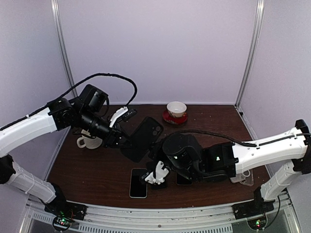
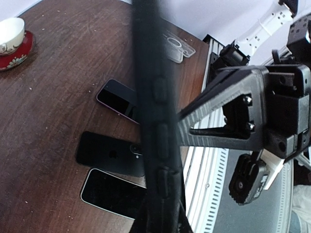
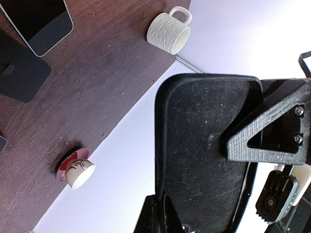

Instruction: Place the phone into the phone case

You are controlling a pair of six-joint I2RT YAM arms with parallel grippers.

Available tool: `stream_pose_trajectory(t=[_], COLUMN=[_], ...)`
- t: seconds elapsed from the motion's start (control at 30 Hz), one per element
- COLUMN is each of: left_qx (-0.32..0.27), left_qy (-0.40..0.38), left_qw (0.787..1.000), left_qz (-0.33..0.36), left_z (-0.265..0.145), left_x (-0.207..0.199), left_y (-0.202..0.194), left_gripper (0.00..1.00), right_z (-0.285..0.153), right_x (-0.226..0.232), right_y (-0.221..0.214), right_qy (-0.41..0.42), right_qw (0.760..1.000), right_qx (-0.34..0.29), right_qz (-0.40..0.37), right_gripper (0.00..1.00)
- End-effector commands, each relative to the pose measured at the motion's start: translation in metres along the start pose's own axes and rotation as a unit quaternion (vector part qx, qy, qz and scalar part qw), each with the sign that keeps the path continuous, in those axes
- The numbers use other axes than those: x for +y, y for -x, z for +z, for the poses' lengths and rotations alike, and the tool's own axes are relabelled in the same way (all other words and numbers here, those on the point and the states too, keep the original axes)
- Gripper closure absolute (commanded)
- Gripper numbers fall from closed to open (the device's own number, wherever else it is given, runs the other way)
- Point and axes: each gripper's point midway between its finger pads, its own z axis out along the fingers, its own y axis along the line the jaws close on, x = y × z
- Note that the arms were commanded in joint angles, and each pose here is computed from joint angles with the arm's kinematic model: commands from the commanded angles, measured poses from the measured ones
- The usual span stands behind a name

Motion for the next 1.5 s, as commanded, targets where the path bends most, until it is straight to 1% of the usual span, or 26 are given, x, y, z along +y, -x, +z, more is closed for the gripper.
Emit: stream_pose_trajectory(t=[0.0,0.03,0.07,0.1,0.13,0.17,0.2,0.27,0.3,0.33,0.37,0.4,0.43,0.53,0.6,0.7,0.9,1.07,1.1,1.17,1.2,1.27,1.3,1.33,1.37,1.47], left_qx=[-0.042,-0.056,-0.07,-0.091,-0.114,-0.145,-0.175,-0.245,-0.275,-0.299,-0.312,-0.326,-0.328,-0.327,-0.337,-0.353,-0.344,-0.337,-0.336,-0.329,-0.327,-0.317,-0.307,-0.294,-0.274,-0.175], left_qy=[-0.013,-0.008,0.009,0.034,0.065,0.096,0.119,0.141,0.139,0.134,0.128,0.12,0.115,0.097,0.079,0.061,0.023,0.012,0.01,0.01,0.011,0.029,0.046,0.08,0.125,0.286], left_qw=[0.998,0.998,0.997,0.995,0.991,0.984,0.977,0.958,0.95,0.943,0.94,0.936,0.936,0.939,0.937,0.933,0.938,0.941,0.942,0.944,0.945,0.948,0.951,0.952,0.953,0.941], left_qz=[0.032,0.037,0.037,0.036,0.036,0.038,0.039,0.051,0.055,0.059,0.058,0.06,0.059,0.05,0.047,0.036,0.022,0.022,0.024,0.024,0.024,0.013,0.004,-0.007,-0.021,-0.039], left_z=[-0.006,-0.01,-0.012,-0.018,-0.025,-0.033,-0.041,-0.057,-0.062,-0.067,-0.069,-0.071,-0.07,-0.066,-0.066,-0.065,-0.054,-0.049,-0.049,-0.047,-0.046,-0.046,-0.046,-0.049,-0.05,-0.06], left_x=[-0.008,-0.009,-0.004,0.001,0.009,0.016,0.021,0.022,0.02,0.016,0.014,0.011,0.01,0.007,0.002,0.0,-0.005,-0.007,-0.008,-0.008,-0.008,-0.002,0.004,0.013,0.028,0.078], left_y=[0.013,0.017,0.02,0.026,0.032,0.039,0.044,0.055,0.059,0.062,0.062,0.065,0.066,0.065,0.065,0.065,0.064,0.06,0.06,0.059,0.058,0.057,0.055,0.055,0.049,0.02], left_gripper=[1.0,1.0,1.0,1.0,1.0,1.0,1.0,1.0,1.0,1.0,1.0,1.0,1.0,1.0,1.0,1.0,1.0,1.0,1.0,1.0,1.0,0.96,0.66,0.3,0.07,0.03], right_z=[-0.011,-0.013,-0.016,-0.019,-0.022,-0.028,-0.033,-0.042,-0.047,-0.049,-0.047,-0.042,-0.039,-0.039,-0.03,-0.017,-0.003,0.001,0.002,0.004,0.004,-0.001,-0.003,-0.007,-0.011,-0.034], right_x=[-0.037,-0.043,-0.048,-0.054,-0.056,-0.059,-0.054,-0.045,-0.049,-0.052,-0.055,-0.055,-0.059,-0.079,-0.084,-0.085,-0.091,-0.088,-0.088,-0.089,-0.089,-0.085,-0.075,-0.062,-0.034,0.047], right_y=[-0.009,-0.013,-0.02,-0.031,-0.045,-0.061,-0.075,-0.078,-0.074,-0.075,-0.083,-0.087,-0.085,-0.067,-0.065,-0.053,-0.044,-0.057,-0.058,-0.056,-0.054,-0.059,-0.065,-0.077,-0.085,-0.111], right_qy=[-0.073,-0.089,-0.105,-0.122,-0.136,-0.151,-0.152,-0.111,-0.078,-0.053,-0.041,-0.023,-0.001,0.032,0.04,0.069,0.08,0.062,0.062,0.072,0.082,0.096,0.1,0.104,0.125,0.179], right_qw=[0.992,0.988,0.98,0.967,0.949,0.92,0.886,0.808,0.75,0.675,0.598,0.536,0.489,0.415,0.372,0.354,0.343,0.33,0.329,0.327,0.327,0.328,0.328,0.321,0.317,0.291], right_qx=[0.001,0.003,0.012,0.026,0.045,0.06,0.069,-0.017,-0.097,-0.15,-0.175,-0.194,-0.211,-0.283,-0.288,-0.279,-0.28,-0.261,-0.26,-0.254,-0.249,-0.226,-0.196,-0.159,-0.103,0.029], right_qz=[0.1,0.129,0.169,0.223,0.281,0.358,0.432,0.578,0.65,0.721,0.781,0.822,0.846,0.864,0.881,0.89,0.893,0.905,0.906,0.907,0.908,0.912,0.919,0.928,0.934,0.939], right_gripper=[1.0,0.98,0.75,0.46,0.28,0.18,0.14,0.1,0.08,0.05,0.04,0.04,0.04,0.01,0.04,0.17,0.52,0.56,0.61,0.92,1.0,1.0,1.0,1.0,1.0,1.0])
